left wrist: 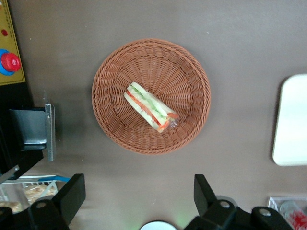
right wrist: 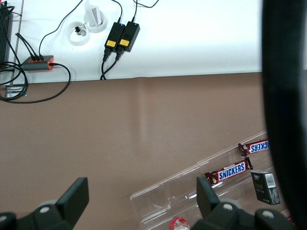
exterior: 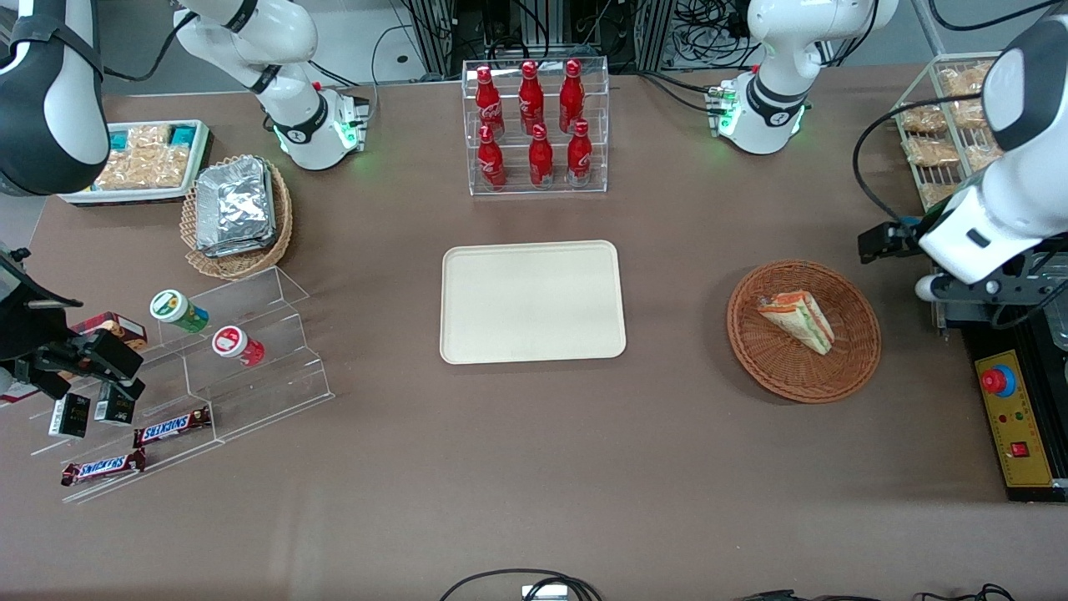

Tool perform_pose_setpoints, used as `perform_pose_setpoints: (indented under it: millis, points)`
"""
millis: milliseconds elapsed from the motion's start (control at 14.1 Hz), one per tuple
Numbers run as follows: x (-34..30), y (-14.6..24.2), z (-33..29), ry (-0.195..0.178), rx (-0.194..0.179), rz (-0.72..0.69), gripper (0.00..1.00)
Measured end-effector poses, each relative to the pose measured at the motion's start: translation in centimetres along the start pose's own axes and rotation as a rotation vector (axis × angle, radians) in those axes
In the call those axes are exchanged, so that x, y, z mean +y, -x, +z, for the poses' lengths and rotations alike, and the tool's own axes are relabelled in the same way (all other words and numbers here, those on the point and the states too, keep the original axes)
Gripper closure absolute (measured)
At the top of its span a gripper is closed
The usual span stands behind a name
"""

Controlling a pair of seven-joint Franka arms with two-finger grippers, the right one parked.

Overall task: Place sandwich from basket to tray
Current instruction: 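Move the left gripper down over the wrapped sandwich in the wicker basket, then close the left gripper on the wrapped sandwich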

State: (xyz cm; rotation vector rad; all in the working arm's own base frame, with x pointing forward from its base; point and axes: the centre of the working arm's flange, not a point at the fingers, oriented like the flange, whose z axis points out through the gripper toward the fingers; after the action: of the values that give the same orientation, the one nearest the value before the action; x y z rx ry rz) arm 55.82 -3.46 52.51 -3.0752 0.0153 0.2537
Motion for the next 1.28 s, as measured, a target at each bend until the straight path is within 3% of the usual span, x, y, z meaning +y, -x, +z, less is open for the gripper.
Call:
perform_pose_setpoints:
  millis: [355,710,923,1135,1277]
  points:
    - [0.9,-0.8,7.8,0.004,0.022,-0.204,0.0]
    - [1.3,-0.3,15.2,0.025,0.082,-0.362,0.0]
    - [1.4,0.1,18.3,0.034,0.085,-0.447,0.0]
    - [1.4,0.1,20.3,0.034,0.062,-0.506,0.0]
    - [1.5,0.1,21.6,0.043,0.076,-0.537,0.0]
